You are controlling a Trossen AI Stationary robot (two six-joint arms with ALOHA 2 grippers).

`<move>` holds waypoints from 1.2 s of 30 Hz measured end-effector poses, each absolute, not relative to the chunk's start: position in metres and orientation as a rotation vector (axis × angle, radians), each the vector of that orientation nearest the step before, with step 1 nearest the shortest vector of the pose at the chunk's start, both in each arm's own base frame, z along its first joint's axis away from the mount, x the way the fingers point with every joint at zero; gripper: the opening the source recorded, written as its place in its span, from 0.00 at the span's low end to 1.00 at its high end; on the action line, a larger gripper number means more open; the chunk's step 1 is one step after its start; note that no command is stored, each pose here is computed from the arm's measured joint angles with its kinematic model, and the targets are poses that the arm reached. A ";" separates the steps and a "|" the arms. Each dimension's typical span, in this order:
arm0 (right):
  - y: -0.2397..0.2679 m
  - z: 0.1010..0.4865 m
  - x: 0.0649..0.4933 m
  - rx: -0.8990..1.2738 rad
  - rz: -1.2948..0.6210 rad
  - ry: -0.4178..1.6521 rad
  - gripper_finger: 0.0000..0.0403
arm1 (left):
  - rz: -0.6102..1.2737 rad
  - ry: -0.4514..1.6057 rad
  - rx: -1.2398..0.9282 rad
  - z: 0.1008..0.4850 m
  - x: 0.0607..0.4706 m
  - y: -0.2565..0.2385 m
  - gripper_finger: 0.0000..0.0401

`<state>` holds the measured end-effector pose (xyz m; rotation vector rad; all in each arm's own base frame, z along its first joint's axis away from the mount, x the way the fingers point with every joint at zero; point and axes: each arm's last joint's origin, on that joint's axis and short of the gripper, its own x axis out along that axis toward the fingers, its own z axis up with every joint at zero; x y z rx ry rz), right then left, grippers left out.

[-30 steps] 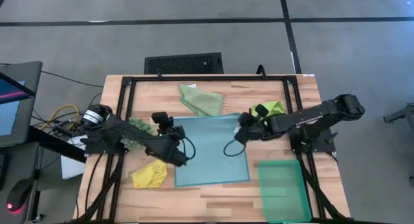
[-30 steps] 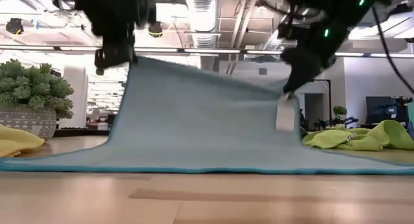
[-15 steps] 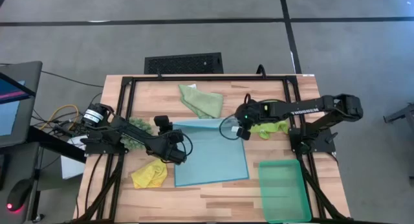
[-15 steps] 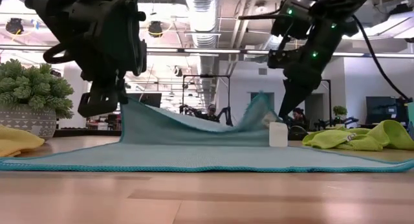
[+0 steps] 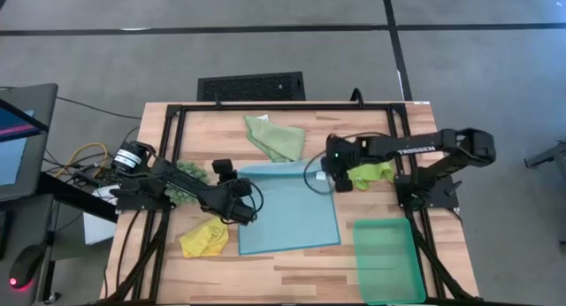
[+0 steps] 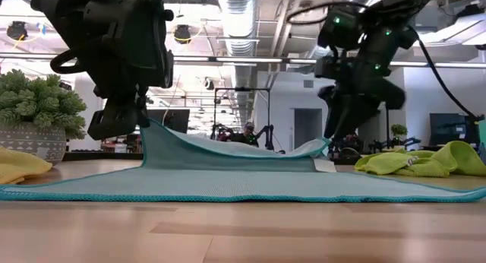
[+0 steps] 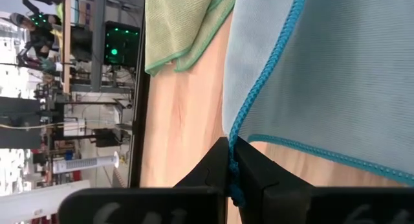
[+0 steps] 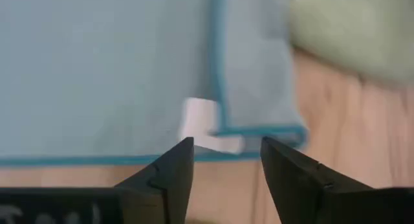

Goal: Fold microfiber towels
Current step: Fold the blue microfiber cloth

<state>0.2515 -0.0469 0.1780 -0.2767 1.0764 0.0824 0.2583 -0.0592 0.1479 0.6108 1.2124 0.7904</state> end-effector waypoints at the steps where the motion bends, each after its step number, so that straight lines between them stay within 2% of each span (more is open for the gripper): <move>1: -0.041 0.178 0.253 -0.341 0.118 1.073 0.50 | 0.791 1.211 0.611 0.148 0.258 -0.059 0.00; 4: -0.019 0.178 0.255 -0.565 0.204 1.071 0.49 | 0.792 1.210 0.611 0.148 0.259 -0.059 0.00; 9: 0.009 0.179 0.258 -0.883 0.213 1.071 0.49 | 0.780 1.220 0.629 0.148 0.259 -0.059 0.00; 15: 0.017 0.154 0.268 -1.139 0.280 1.162 0.48 | 0.768 1.224 0.642 0.148 0.259 -0.059 0.00; 19: 0.014 0.131 0.278 -1.295 0.050 1.282 0.45 | 0.767 1.221 0.640 0.148 0.259 -0.060 0.00; 22: 0.014 0.116 0.280 -1.394 0.001 1.364 0.40 | 0.764 1.224 0.645 0.148 0.259 -0.060 0.00; 26: 0.015 0.109 0.281 -1.450 -0.061 1.401 0.29 | 0.743 1.241 0.676 0.148 0.259 -0.060 0.00; 32: 0.024 0.121 0.284 -1.364 -0.134 1.335 0.06 | 0.726 1.268 0.706 0.148 0.258 -0.058 0.00; 34: 0.027 0.132 0.287 -1.317 -0.168 1.292 0.02 | 0.701 1.306 0.722 0.148 0.257 -0.057 0.00; 36: 0.028 0.145 0.285 -1.247 -0.204 1.263 0.03 | 0.698 1.319 0.738 0.152 0.255 -0.055 0.00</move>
